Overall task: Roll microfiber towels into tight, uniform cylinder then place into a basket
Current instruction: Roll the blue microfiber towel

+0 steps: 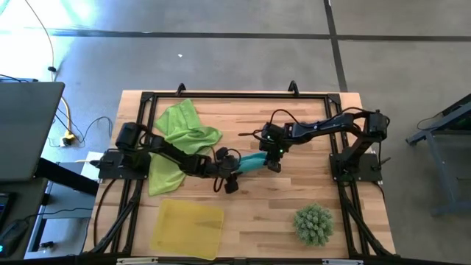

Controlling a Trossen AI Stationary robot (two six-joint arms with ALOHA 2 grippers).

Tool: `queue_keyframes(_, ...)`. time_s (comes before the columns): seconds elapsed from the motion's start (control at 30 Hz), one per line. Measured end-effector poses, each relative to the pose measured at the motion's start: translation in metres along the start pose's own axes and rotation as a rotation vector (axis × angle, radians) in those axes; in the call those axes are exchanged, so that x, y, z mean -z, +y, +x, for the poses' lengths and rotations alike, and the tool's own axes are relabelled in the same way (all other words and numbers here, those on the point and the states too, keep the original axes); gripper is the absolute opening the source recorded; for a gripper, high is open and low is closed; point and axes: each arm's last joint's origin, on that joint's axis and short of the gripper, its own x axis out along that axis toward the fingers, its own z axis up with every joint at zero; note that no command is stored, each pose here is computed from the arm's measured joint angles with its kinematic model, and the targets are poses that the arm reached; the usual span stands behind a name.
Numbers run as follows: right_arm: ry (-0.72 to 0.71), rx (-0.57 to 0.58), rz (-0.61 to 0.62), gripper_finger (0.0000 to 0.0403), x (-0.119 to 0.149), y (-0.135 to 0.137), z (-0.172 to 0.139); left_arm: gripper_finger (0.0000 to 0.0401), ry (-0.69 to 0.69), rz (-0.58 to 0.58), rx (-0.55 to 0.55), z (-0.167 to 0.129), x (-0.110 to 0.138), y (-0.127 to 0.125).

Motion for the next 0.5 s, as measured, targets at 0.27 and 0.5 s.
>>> queue_keyframes(0.27, 0.001, 0.031, -0.155, 0.0067, 0.0, 0.0, -0.001, 0.0084, 0.05, -0.25, 0.056, 0.009, 0.0, 0.013)
queue_keyframes(0.5, 0.144, 0.06, -0.204, 0.0142, -0.007, 0.0, -0.02, 0.0024, 0.171, -0.442, 0.127, 0.014, 0.0, 0.033)
